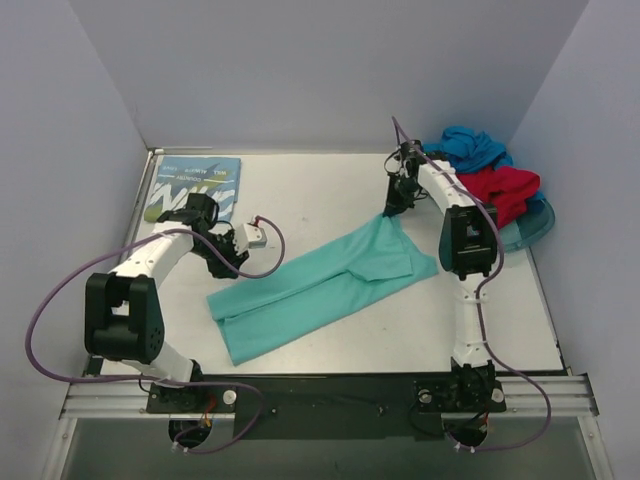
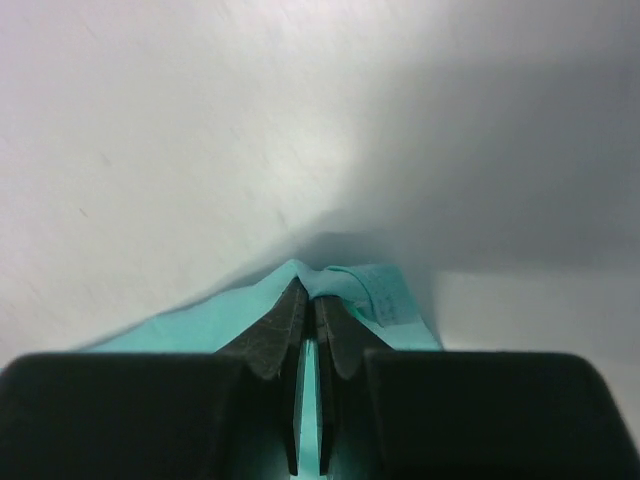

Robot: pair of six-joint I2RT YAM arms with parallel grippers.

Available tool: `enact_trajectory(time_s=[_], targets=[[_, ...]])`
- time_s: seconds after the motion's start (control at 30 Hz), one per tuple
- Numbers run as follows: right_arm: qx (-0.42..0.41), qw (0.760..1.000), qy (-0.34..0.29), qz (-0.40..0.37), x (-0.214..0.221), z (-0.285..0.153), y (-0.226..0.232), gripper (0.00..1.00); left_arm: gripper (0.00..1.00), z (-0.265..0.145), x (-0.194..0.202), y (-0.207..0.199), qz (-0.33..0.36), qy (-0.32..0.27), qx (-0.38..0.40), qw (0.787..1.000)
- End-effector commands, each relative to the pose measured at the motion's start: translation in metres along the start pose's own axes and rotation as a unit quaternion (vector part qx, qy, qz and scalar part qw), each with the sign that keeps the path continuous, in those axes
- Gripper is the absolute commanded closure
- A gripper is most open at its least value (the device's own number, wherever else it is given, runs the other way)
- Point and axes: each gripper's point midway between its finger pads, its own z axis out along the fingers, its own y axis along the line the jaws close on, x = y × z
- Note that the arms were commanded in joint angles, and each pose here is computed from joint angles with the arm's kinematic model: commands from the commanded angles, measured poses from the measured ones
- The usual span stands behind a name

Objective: Fold and stack the t-shirts
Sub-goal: Rotate the tshirt 85 degrees

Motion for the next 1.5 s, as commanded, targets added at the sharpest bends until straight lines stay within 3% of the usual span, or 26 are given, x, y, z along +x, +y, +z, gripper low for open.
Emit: enact_trajectory(time_s=[0.0, 0.1, 0.23, 0.3, 0.5, 0.6, 0.67, 0.83, 0.97, 1.07, 1.27, 1.47], targets=[[-0.046, 0.999, -0.018, -0.019, -0.035, 0.013, 0.034, 1.0, 0.65, -0.002, 0.011, 0.002, 0.0, 0.014, -0.016, 1.0], [-0.071, 0.996, -0.047, -0.028, -0.06, 0.018, 0.051, 0.96, 0.63, 0.002, 0.019, 0.001, 0.007, 0.026, -0.016, 1.0], [-0.076, 0.992, -0.087, -0.04, -0.076, 0.003, 0.056, 0.66, 0.61, 0.007, 0.023, -0.001, 0.026, 0.033, -0.01, 0.999], [-0.08, 0.991, -0.098, -0.051, -0.076, -0.011, 0.061, 0.59, 0.6, 0.009, 0.024, -0.003, 0.038, 0.04, -0.002, 0.998], [-0.044, 0.987, -0.14, -0.063, -0.072, -0.072, 0.055, 0.52, 0.6, 0.013, 0.034, -0.002, 0.054, 0.06, 0.006, 0.997], [0.002, 0.991, -0.125, -0.046, -0.042, -0.083, 0.031, 0.52, 0.6, 0.011, 0.032, 0.011, 0.047, 0.056, -0.012, 0.997], [0.037, 0.994, -0.097, -0.036, -0.013, -0.079, 0.012, 0.55, 0.61, 0.008, 0.029, 0.018, 0.039, 0.049, -0.018, 0.998], [0.109, 0.994, -0.008, -0.001, 0.061, -0.059, -0.04, 0.81, 0.66, 0.018, 0.043, 0.017, 0.042, 0.069, -0.016, 0.997], [0.132, 0.991, 0.031, 0.021, 0.079, -0.039, -0.063, 0.92, 0.68, 0.029, 0.067, -0.011, 0.047, 0.097, 0.024, 0.994], [0.12, 0.991, 0.053, 0.027, 0.074, -0.025, -0.065, 0.98, 0.68, 0.032, 0.073, -0.036, 0.063, 0.109, 0.053, 0.991], [0.061, 0.994, 0.078, 0.037, 0.027, 0.007, -0.035, 1.0, 0.68, 0.037, 0.057, -0.079, 0.113, 0.107, 0.082, 0.984], [-0.036, 0.999, 0.006, 0.035, -0.045, 0.018, 0.01, 1.0, 0.65, 0.021, 0.003, -0.092, 0.079, 0.037, 0.083, 0.993]])
